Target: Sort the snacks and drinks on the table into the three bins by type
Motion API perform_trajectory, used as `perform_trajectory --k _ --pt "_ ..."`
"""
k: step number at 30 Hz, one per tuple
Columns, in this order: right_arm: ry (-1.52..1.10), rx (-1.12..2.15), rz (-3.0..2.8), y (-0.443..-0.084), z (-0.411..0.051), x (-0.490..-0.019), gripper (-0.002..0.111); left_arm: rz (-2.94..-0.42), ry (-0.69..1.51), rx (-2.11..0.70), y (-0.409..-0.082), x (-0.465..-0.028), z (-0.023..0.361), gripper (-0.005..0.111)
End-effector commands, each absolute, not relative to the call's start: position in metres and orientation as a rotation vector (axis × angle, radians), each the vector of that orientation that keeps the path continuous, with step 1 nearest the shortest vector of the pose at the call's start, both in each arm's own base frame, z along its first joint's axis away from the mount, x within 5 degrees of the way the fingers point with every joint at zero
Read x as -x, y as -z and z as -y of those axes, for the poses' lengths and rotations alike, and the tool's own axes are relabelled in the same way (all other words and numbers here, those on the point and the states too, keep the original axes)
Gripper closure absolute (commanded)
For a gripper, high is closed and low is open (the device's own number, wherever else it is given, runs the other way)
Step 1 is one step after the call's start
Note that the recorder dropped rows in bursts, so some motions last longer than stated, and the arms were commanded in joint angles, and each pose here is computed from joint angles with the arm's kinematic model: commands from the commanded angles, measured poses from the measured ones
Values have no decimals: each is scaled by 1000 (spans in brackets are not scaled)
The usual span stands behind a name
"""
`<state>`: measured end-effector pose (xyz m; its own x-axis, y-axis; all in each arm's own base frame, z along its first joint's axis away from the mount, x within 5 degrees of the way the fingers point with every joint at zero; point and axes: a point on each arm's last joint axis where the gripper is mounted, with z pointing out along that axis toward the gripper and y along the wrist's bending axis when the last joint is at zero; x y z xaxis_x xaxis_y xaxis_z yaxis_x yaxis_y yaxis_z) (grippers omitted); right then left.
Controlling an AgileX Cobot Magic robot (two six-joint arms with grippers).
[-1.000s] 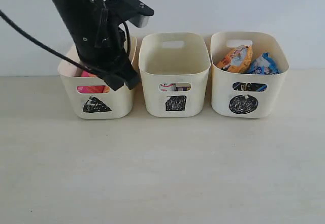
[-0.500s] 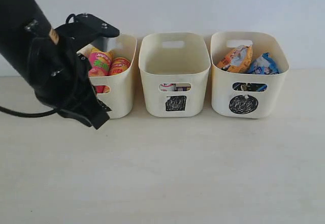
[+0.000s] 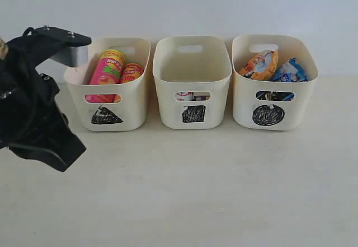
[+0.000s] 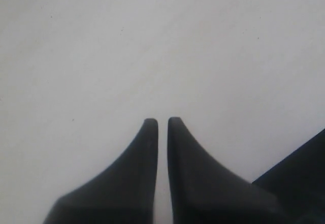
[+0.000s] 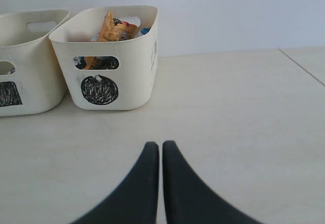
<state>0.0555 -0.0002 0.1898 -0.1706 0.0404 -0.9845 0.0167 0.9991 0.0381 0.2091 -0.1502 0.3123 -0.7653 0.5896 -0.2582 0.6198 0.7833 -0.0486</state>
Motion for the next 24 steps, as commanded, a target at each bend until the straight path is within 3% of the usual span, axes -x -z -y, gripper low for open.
perform_trajectory --k 1,6,16,24 --pt "-24 -44 -1727 -191 0 -55 108 -2733 141 -948 -309 -208 147 103" --pt "-24 -44 -1727 -191 0 -55 108 -2539 186 -884 -315 -204 142 103" --pt "-24 -44 -1727 -191 0 -55 108 -2066 302 -725 -330 -155 107 103" --pt "-24 -44 -1727 -191 0 -55 108 -1832 275 -523 -301 -111 58 103"
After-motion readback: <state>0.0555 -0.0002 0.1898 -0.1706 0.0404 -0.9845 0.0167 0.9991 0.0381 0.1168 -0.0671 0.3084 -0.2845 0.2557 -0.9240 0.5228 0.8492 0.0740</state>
